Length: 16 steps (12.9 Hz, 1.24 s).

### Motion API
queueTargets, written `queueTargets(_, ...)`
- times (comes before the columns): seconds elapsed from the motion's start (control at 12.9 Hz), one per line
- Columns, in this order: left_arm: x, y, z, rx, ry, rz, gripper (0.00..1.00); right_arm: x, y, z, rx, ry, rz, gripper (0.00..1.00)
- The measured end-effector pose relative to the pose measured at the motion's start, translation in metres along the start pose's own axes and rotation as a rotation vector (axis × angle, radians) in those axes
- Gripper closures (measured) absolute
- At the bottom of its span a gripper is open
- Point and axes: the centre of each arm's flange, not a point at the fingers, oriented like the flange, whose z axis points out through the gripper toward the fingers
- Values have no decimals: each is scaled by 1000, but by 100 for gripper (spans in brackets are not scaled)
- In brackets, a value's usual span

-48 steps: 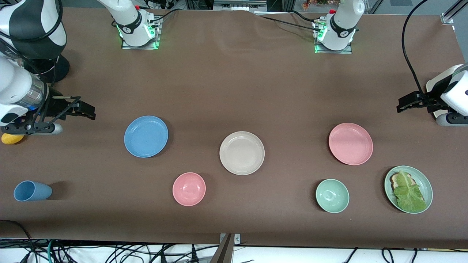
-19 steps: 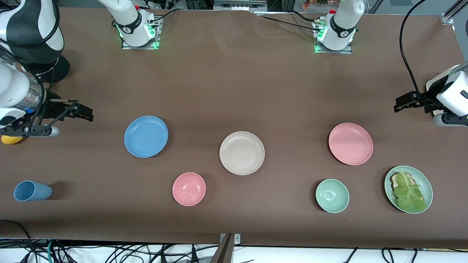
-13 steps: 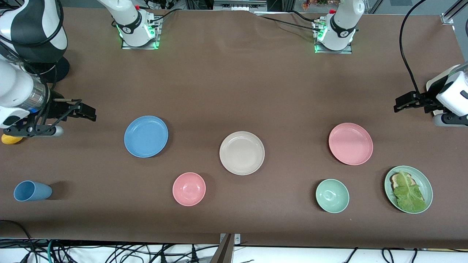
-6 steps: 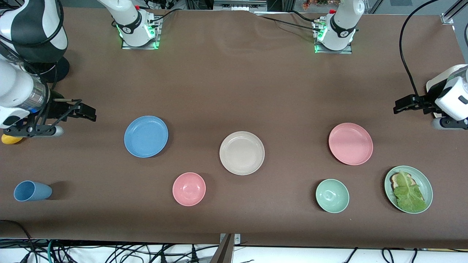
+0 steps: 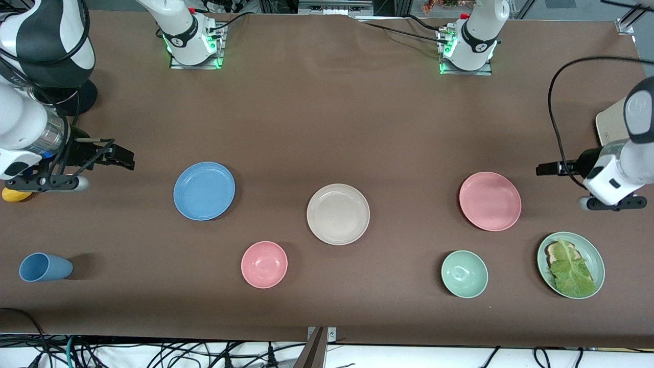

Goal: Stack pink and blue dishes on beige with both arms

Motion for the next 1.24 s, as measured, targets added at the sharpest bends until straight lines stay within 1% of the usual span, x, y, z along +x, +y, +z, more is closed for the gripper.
queueTargets(0.08, 12, -9, 20, -2, -3, -10, 0, 0, 2, 0, -6, 1, 1, 0)
queueTargets(0.23, 35, -18, 68, 40, -15, -3, 0, 1, 6, 0, -7, 3, 8, 0)
queueTargets(0.39, 48, -18, 115, 57, 13, 12, 0, 4, 5, 7, -10, -3, 6, 0)
queueTargets(0.7, 39, -22, 190, 52, 95, 42, 0, 11, 4, 23, -12, -22, 5, 0)
queueTargets(0.85, 33, -43, 212, 43, 93, 48, 0, 12, 4, 27, -12, -29, 5, 0)
queueTargets(0.93, 33, -47, 218, 40, 88, 47, 7, 13, 3, 31, -12, -35, 3, 0)
queueTargets(1.0, 34, -46, 223, 38, 83, 49, 8, 14, 2, 35, -13, -42, 2, 0)
queueTargets(1.08, 34, -43, 226, 35, 78, 55, 17, 15, 1, 38, -13, -46, 0, 0)
queueTargets(1.24, 36, -33, 230, 34, 72, 71, 42, 15, 1, 39, -13, -47, 0, 0)
